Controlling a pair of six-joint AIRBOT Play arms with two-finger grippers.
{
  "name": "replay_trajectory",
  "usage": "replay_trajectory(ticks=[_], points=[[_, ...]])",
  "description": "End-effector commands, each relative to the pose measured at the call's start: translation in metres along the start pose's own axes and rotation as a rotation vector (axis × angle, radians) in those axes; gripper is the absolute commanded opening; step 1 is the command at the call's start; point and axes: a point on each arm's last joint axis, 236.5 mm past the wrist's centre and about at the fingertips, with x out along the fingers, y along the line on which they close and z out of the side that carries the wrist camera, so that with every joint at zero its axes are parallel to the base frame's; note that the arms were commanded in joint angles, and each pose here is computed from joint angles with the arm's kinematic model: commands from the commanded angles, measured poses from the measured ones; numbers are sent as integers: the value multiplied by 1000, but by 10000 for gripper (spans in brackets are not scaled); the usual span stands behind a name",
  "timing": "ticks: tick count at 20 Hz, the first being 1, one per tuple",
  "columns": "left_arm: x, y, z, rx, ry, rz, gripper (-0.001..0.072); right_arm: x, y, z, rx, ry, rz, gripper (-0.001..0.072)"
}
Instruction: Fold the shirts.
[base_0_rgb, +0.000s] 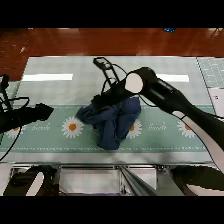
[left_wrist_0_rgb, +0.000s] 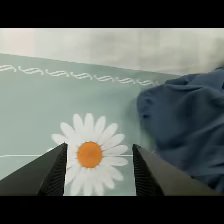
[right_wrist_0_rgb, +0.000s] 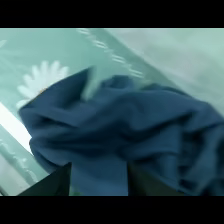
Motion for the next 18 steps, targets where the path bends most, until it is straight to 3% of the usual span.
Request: replay_trajectory(ticks=[1,3,6,8,12,15,18], points=[[-3,39,-1,68,10,158,505,-57,-77,8,94,-37,-143,407],[-2,52,-1,-30,6,179,505,-132,-152,5,204,-138,-357,406],[35,14,-39,-176,170,-55,504,-165,-217,-59,429,-202,-472,406],[62,-15,-66,-234,291,-230,504,-133,-221,-118,549,-168,-417,405],[108,-33,-67,-340,397,-396,505,-65,-182,-205,715,-94,-217,405],[135,-47,-59,-430,432,-504,505,-40,-153,-232,747,-50,-127,405],[152,-65,-68,-398,524,-549,504,-30,-143,-220,741,-92,-101,405]])
